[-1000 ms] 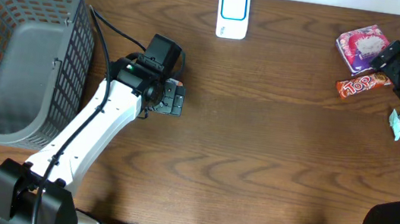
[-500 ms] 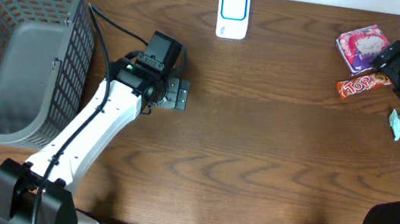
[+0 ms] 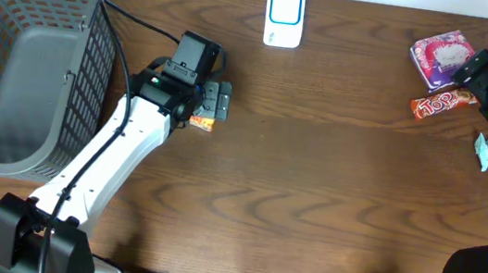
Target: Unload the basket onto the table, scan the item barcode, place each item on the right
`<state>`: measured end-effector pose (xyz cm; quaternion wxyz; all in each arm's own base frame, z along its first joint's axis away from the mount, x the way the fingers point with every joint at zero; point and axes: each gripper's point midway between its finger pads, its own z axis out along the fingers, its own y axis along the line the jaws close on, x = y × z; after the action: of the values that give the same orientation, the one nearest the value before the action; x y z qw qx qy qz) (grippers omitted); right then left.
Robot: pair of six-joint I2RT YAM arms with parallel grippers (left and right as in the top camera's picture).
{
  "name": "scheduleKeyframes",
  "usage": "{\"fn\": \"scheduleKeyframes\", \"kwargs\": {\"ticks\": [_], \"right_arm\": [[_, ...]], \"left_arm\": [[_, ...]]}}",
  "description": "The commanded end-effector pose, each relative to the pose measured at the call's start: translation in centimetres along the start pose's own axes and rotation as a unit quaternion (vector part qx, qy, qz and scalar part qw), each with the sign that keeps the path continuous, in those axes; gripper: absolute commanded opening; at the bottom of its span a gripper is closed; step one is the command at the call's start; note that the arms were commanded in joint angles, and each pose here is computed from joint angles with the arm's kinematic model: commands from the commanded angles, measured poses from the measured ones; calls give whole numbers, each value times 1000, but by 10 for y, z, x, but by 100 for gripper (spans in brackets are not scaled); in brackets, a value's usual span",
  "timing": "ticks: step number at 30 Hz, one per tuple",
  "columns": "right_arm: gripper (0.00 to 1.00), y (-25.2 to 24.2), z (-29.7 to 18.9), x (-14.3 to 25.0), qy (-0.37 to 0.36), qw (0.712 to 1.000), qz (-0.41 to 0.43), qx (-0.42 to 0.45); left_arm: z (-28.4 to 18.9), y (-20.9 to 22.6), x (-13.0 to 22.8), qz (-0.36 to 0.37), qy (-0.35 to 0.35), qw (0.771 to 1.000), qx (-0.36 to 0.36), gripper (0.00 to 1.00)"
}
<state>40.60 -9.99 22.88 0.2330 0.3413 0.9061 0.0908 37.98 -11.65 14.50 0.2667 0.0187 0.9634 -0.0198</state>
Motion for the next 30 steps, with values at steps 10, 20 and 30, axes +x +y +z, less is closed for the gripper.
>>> {"fn": "scheduleKeyframes", "kwargs": {"ticks": [10,20,30], "right_arm": [[99,2,1,1,3,1000,-5,-3],[99,2,1,1,3,1000,-4,-2],[99,2,1,1,3,1000,-5,-3]], "left_arm": [[5,-18,-1,-7,8,998,55,99],[48,12,23,1,60,997,-40,98],[83,22,47,-89,136,987,16,86]]}}
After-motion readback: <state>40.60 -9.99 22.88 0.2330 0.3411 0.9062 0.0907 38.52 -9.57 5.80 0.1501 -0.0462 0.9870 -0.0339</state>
